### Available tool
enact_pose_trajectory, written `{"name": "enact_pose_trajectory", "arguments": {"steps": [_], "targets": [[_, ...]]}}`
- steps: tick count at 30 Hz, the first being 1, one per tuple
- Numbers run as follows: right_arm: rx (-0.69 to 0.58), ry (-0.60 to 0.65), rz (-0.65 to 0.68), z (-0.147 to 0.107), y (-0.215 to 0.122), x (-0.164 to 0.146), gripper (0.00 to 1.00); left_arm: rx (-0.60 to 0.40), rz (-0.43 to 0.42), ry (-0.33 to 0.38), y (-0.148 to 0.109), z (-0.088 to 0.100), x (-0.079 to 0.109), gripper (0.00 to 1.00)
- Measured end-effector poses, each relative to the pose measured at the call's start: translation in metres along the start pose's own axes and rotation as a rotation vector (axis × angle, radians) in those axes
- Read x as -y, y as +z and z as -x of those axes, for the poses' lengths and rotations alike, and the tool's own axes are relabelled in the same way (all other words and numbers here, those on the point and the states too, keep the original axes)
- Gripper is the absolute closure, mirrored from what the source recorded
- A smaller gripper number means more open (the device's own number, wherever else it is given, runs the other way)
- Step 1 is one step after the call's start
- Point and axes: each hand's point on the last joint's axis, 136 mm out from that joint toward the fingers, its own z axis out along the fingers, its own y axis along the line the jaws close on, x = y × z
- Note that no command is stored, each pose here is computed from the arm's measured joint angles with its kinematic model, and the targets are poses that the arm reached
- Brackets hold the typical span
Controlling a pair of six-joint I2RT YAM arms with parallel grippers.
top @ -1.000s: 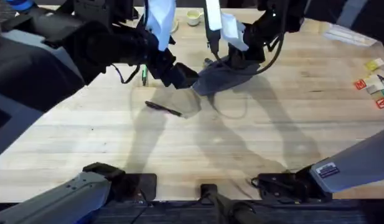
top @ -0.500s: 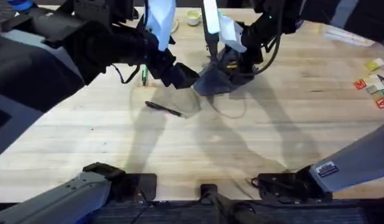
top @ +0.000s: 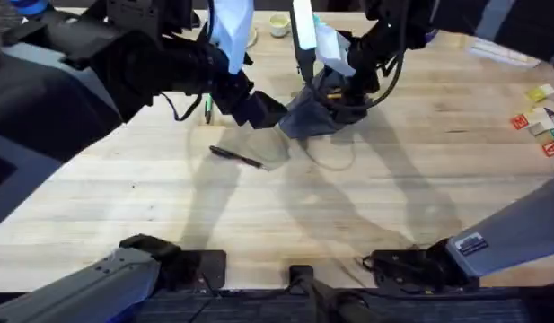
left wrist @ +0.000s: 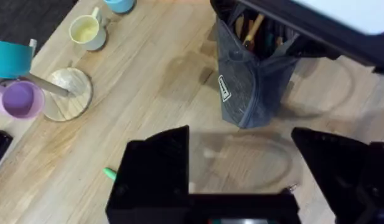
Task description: Unzip the bag, pick up the pens from the table one at a time and place them inside, then zip the bag closed.
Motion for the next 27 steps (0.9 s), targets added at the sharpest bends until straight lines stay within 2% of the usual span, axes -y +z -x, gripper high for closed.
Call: {"name": "enact_pose_trajectory", "arguments": {"steps": [9,14,19,24,27], "targets": [[0.005,0.110,-0.024,0.002,-0.012,0.001,0.006,-0.067,0.154,-0.202,-0.002,-0.013,-0.025,0.007],[0.049,0.219,-0.126,0.014,-0.053,0.007,0.006,-0.105,0.270,-0.327,-0.008,-0.025,-0.044,0.007],[0.107,0.327,-0.228,0.024,-0.096,0.009,0.005,-0.142,0.433,-0.475,-0.022,-0.045,-0.073,0.007],[0.160,0.430,-0.290,0.030,-0.126,0.007,0.006,-0.169,0.568,-0.552,-0.038,-0.063,-0.096,0.008],[0.192,0.488,-0.318,0.033,-0.140,0.005,0.005,-0.177,0.621,-0.579,-0.046,-0.070,-0.108,0.008]]}}
